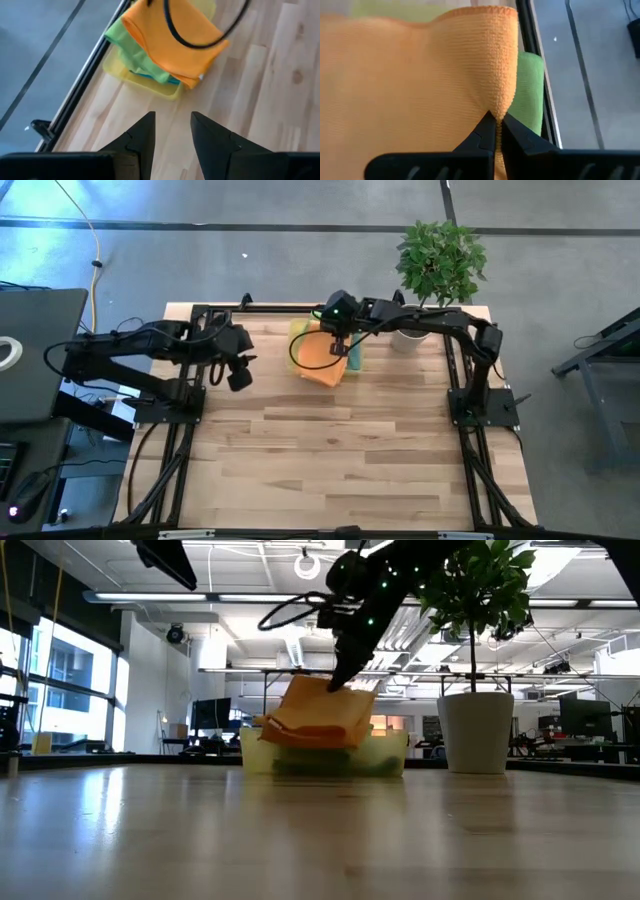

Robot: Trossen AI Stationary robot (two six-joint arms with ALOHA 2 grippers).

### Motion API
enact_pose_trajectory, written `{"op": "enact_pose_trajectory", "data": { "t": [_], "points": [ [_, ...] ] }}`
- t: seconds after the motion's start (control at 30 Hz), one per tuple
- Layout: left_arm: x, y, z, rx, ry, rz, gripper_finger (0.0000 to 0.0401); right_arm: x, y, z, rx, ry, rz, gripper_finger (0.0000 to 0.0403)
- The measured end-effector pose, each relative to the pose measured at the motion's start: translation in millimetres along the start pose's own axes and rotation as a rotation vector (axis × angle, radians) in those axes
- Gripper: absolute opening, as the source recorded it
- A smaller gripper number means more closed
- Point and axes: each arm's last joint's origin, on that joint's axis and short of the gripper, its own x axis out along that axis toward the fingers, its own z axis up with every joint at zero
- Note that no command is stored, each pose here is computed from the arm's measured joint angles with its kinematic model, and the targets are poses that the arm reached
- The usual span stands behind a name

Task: Fold microfiber towels
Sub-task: Put the folded orange microfiber cloth into the yellow bin, then return to Home Position

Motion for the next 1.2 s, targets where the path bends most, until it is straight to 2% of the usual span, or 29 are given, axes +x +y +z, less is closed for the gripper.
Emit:
{"op": "enact_pose_trajectory", "data": {
  "t": [0.17, 0.3, 0.6, 0.7, 0.83, 0.97, 1.07, 1.2],
  "points": [
    [2.8, 8.2, 1.3, -0.040, 0.005, 0.031, 0.0115, 23.5, 0.5, 1.4, -0.073, 0.010, -0.103, 0.0000],
    [4.2, 13.1, 1.7, -0.061, 0.009, 0.052, 0.0115, 28.8, -5.1, 4.4, -0.095, -0.013, -0.181, 0.0000],
    [6.4, 20.9, 2.2, -0.094, 0.017, 0.081, 0.0115, 30.9, -22.1, -2.3, -0.102, -0.017, -0.174, 0.0006],
    [6.9, 22.7, 2.3, -0.100, 0.019, 0.088, 0.0115, 30.9, -23.3, -1.6, -0.099, -0.031, -0.174, 0.0037],
    [7.3, 24.2, 2.3, -0.107, 0.021, 0.093, 0.0115, 30.4, -22.9, 1.3, -0.080, -0.055, -0.186, 0.0106],
    [7.4, 24.1, 2.3, -0.106, 0.021, 0.093, 0.0115, 20.0, -18.1, 6.8, 0.009, -0.031, -0.274, 0.0161],
    [7.4, 24.1, 2.3, -0.107, 0.021, 0.093, 0.0115, -0.2, -17.5, 15.6, 0.083, -0.030, -0.291, 0.0176],
    [4.5, 24.8, 3.2, -0.105, 0.023, 0.091, 0.0115, -33.6, -18.6, 21.9, 0.175, -0.042, -0.189, 0.0175]
  ]
}}
